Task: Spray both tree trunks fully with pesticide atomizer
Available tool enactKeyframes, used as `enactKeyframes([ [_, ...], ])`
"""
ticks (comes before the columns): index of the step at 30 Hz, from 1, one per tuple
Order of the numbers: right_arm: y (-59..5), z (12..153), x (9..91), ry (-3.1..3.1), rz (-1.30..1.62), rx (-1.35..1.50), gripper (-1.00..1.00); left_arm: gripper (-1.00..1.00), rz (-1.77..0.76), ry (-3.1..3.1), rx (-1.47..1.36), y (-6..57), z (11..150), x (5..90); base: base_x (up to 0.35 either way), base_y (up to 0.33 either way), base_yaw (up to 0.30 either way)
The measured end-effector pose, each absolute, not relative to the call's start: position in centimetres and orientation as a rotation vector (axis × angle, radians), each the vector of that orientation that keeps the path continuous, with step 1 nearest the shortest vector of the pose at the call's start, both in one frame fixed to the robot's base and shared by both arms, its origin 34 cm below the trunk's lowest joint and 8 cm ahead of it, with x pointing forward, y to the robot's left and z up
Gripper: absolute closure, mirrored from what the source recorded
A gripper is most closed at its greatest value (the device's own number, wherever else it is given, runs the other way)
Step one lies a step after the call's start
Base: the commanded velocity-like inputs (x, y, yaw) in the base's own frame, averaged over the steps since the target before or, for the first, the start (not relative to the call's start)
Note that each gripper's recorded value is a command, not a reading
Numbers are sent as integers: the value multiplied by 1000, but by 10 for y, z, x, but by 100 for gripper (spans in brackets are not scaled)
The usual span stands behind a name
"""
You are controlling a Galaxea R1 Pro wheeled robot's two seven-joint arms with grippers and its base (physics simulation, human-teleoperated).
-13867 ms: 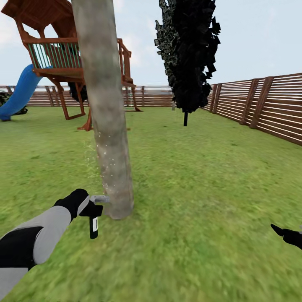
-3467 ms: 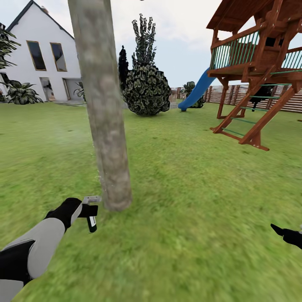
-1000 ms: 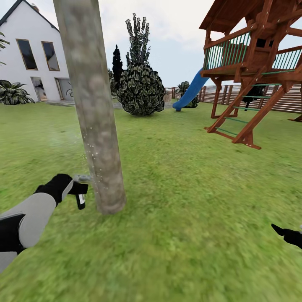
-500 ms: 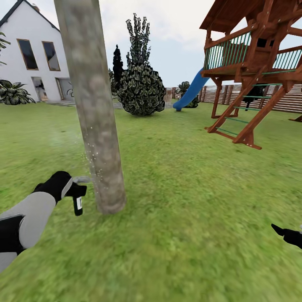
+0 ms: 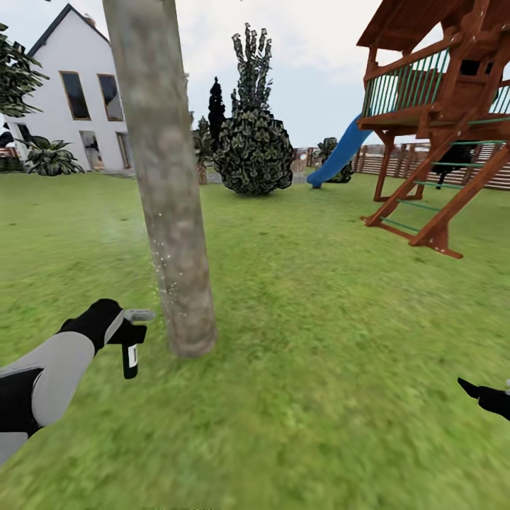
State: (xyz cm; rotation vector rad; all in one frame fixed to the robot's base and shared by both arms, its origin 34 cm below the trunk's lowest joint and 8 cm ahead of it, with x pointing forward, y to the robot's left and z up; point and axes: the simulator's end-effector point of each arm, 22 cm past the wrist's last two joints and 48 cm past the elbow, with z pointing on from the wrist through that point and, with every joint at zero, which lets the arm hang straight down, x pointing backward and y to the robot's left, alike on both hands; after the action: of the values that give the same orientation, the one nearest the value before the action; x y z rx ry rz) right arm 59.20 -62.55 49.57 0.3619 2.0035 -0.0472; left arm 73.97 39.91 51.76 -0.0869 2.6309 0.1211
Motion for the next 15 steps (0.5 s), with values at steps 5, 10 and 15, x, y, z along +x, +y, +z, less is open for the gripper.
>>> enactKeyframes([
  [5, -626, 496, 592, 2003, -48, 362, -100, 100, 123, 2632, -86, 399, 517, 739, 0, -317, 190],
  [10, -625, 496, 592, 2004, -47, 361, -100, 100, 126, 2634, -88, 400, 516, 738, 0, -322, 73],
  [15, -625, 496, 592, 2005, -48, 360, -100, 100, 128, 2653, -90, 401, 505, 731, 0, -95, 237],
])
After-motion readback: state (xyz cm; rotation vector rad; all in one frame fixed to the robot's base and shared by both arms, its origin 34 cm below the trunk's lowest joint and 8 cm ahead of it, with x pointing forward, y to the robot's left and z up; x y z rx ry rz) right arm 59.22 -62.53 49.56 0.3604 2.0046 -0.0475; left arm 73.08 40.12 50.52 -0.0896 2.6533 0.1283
